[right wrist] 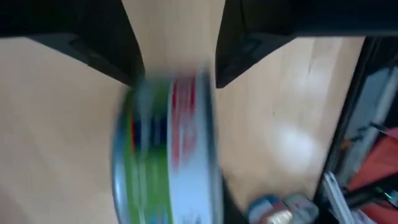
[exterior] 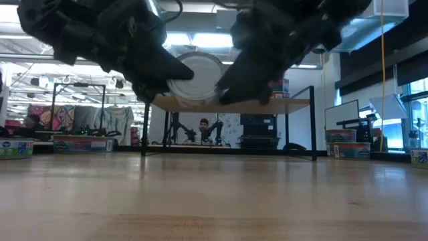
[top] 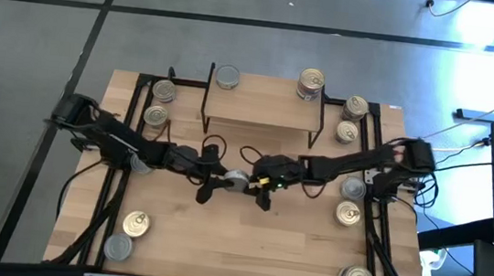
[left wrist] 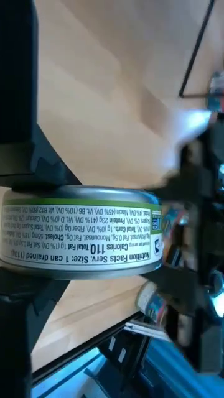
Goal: Stack canned seafood by type on shelf
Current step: Stack the green white tuna can on top of the green white tuna can on the shelf, then put the green white tuna can on the shelf aligned with the other green white tuna can
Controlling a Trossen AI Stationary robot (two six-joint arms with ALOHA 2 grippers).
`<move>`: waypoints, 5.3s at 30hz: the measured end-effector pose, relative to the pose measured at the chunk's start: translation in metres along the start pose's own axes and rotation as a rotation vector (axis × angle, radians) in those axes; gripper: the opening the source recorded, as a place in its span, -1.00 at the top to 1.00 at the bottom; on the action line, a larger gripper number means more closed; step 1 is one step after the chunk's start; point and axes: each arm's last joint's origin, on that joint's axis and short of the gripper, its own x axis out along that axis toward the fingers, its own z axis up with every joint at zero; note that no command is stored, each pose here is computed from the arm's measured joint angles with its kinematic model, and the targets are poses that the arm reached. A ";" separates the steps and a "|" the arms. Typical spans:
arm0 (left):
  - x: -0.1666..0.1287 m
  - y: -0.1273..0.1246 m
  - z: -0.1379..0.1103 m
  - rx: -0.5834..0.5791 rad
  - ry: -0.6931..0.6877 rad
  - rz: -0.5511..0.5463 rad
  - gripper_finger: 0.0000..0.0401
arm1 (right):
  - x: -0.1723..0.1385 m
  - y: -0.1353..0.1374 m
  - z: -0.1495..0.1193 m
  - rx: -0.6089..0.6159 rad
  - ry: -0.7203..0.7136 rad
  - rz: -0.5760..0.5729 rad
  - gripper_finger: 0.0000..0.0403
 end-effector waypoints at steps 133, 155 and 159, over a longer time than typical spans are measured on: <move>-0.099 0.225 0.218 -0.363 0.110 0.633 -0.12 | -0.008 -0.026 -0.055 -0.221 0.062 -0.219 -0.03; -0.061 0.061 0.219 0.225 0.268 0.317 -0.12 | -0.008 -0.026 -0.054 -0.230 0.051 -0.216 -0.03; -0.047 0.019 0.202 0.245 0.346 0.251 -0.12 | -0.008 -0.025 -0.053 -0.229 0.046 -0.214 -0.03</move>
